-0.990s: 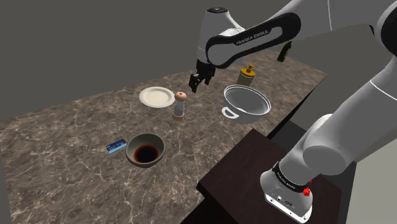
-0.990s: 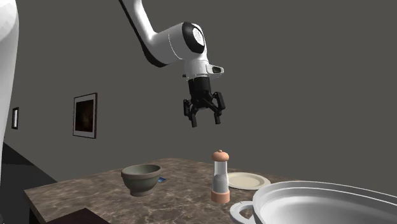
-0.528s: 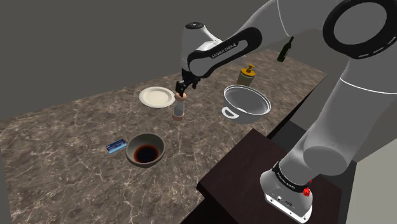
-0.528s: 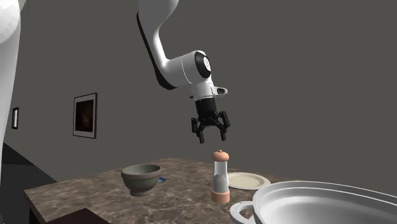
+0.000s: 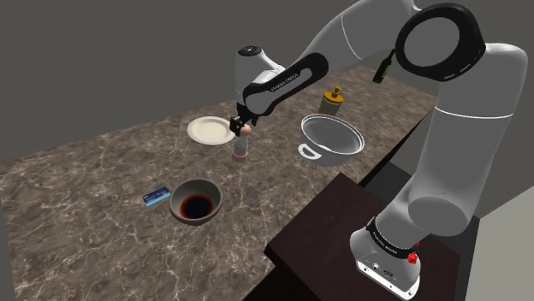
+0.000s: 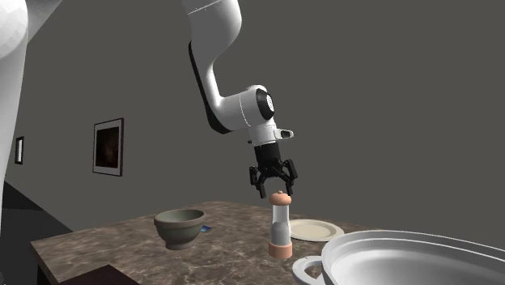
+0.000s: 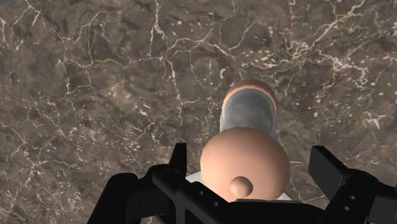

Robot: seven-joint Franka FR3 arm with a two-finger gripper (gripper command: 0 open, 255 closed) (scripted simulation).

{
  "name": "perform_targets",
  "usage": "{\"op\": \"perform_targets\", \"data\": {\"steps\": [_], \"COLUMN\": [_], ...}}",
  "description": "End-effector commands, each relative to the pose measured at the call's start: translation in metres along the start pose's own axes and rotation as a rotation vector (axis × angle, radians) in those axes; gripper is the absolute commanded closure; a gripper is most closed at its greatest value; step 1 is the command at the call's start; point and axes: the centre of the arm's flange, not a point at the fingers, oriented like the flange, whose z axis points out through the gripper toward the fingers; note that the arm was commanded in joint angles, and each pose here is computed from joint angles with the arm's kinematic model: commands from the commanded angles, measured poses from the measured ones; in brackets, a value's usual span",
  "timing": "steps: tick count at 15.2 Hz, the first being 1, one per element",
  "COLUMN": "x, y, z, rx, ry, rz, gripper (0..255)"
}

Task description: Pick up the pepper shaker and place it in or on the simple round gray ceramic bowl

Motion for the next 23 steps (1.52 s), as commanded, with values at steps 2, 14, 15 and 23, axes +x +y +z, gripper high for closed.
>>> {"op": "perform_targets", "data": {"steps": [2, 14, 15, 23], "x": [0.000, 0.000, 0.000, 0.001], "y": [0.000, 0.000, 0.000, 0.003], "z": [0.013, 0.013, 0.013, -0.002], "rx": [0.000, 0.000, 0.000, 0.000], "ry": [0.001, 0.000, 0.000, 0.001], "rz": [0.000, 0.000, 0.000, 0.000], "gripper": [0, 255, 255, 255]}}
